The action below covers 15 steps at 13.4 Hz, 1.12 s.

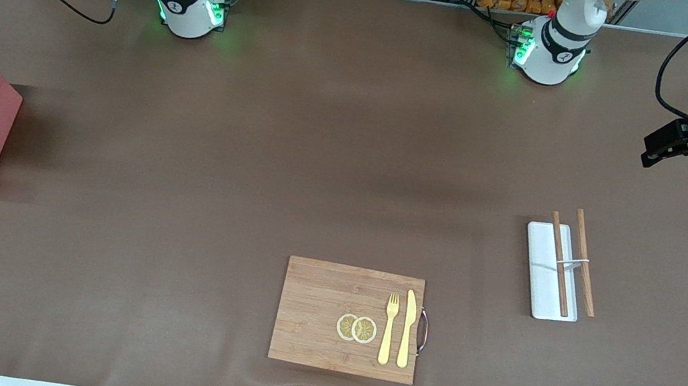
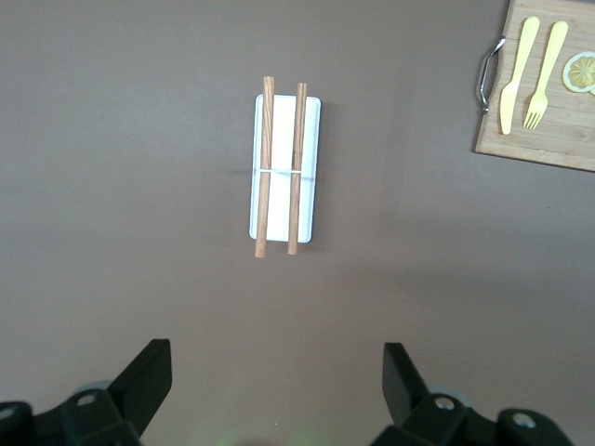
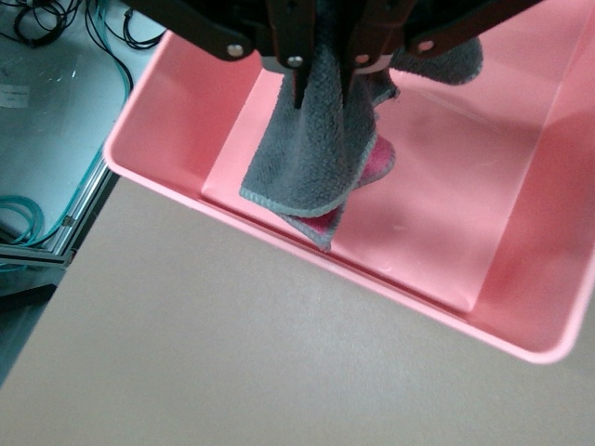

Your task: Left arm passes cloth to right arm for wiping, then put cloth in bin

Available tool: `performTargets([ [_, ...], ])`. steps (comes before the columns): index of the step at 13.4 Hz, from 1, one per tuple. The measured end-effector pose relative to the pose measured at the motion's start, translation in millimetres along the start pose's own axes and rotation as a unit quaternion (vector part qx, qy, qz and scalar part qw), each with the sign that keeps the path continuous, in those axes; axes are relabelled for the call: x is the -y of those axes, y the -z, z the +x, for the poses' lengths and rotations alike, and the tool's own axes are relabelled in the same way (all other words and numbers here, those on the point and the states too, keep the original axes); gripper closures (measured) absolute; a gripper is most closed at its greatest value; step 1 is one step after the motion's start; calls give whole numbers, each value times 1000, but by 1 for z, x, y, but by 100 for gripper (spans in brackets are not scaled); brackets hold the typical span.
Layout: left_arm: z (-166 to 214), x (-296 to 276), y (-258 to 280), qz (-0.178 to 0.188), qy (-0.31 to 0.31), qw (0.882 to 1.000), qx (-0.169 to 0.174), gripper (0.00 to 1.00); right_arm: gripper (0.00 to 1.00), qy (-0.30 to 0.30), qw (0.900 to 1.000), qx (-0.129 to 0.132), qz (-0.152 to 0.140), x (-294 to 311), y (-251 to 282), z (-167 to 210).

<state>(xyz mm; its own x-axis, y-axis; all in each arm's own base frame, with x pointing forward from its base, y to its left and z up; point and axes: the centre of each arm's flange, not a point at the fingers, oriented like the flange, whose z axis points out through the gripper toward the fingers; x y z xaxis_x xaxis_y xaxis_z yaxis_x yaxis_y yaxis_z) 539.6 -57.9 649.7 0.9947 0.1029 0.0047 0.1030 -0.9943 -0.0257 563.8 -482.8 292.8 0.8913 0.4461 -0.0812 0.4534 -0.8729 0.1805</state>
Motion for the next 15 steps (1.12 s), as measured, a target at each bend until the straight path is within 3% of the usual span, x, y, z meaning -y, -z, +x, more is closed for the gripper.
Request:
performTargets([
  [8,0,1,0,0,1,1000,0,0,2,15,999,6,34,12,6,25],
  [15,0,2,-1,0,2,1000,1,0,0,12,999,14,41,82,147,128],
])
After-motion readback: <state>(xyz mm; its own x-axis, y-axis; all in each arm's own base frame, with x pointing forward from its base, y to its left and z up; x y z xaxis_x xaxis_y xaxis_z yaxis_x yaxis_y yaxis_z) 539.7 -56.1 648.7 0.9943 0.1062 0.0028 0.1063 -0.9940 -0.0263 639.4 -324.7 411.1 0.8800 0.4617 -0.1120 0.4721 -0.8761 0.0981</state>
